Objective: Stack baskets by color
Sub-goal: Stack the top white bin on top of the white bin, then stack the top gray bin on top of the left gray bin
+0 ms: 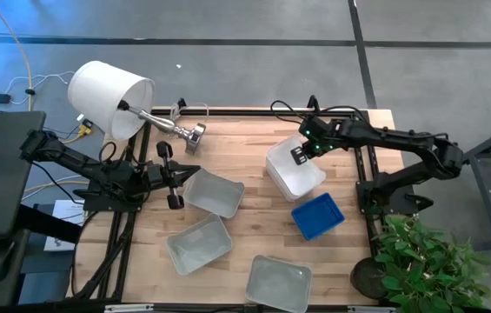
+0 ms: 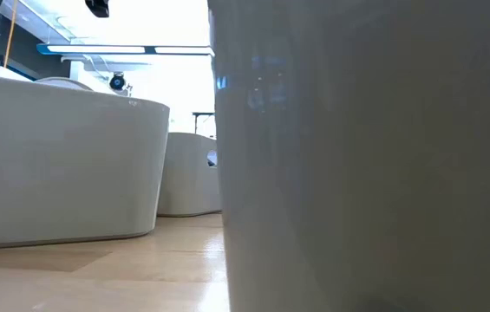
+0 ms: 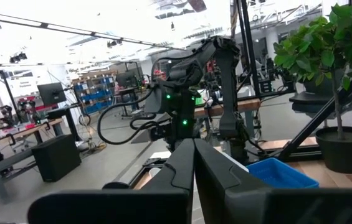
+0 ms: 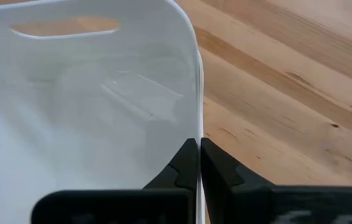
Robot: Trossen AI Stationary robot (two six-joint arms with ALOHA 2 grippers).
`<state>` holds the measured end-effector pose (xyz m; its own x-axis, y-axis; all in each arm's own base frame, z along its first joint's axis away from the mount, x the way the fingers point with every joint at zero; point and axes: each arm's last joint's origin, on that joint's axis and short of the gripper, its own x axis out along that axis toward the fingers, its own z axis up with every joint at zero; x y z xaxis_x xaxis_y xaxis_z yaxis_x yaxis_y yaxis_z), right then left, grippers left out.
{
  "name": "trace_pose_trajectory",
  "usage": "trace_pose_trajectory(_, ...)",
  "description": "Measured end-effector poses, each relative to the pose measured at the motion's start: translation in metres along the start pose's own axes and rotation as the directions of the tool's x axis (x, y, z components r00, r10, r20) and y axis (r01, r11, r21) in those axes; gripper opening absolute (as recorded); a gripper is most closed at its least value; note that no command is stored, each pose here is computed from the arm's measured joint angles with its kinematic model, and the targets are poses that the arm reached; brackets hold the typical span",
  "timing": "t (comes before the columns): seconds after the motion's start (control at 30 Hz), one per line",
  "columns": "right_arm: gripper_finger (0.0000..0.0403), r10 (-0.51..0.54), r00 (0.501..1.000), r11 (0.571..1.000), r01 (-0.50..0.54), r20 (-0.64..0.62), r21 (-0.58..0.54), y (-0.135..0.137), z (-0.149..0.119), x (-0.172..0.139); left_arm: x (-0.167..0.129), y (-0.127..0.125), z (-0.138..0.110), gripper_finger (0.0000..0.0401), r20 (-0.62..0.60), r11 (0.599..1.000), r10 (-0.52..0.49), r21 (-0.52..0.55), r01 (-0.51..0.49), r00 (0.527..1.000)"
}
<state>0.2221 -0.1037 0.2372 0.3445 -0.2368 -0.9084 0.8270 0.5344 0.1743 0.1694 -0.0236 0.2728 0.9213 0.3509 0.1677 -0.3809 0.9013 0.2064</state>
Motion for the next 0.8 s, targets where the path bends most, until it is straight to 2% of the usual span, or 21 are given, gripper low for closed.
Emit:
trace_pose_trajectory(0.3, 0.0001, -0.005, 1.0, 1.0, 0.005, 0.003, 0.005, 0.0, 0.0, 0.0, 0.0, 0.0, 0.0, 0.0, 0.0, 1.0, 0.0, 0.0, 0.0, 1.0)
trace_pose_trajectory(0.4, 0.0017, -0.018, 1.0, 1.0, 0.018, 0.003, 0.003, -0.001, 0.0, 0.0, 0.0, 0.0, 0.0, 0.0, 0.0, 1.0, 0.0, 0.001, 0.0, 1.0)
trace_pose_trajectory(0.5, 0.0054, -0.037, 0.999, 0.999, 0.037, 0.016, -0.025, -0.001, 0.0, 0.0, 0.0, 0.0, 0.0, 0.0, 0.0, 1.0, 0.0, 0.0, 0.0, 1.0)
trace_pose_trajectory(0.7, 0.0161, -0.132, 0.987, 0.987, 0.14, 0.095, -0.08, -0.004, 0.003, -0.004, 0.0, 0.0, 0.0, 0.0, 0.0, 1.0, 0.0, 0.001, 0.0, 1.0)
trace_pose_trajectory(0.8, 0.0206, -0.104, 0.986, 0.986, 0.12, 0.134, -0.117, -0.001, 0.008, -0.016, 0.0, 0.0, 0.0, 0.0, 0.0, 1.0, 0.0, 0.001, 0.0, 1.0)
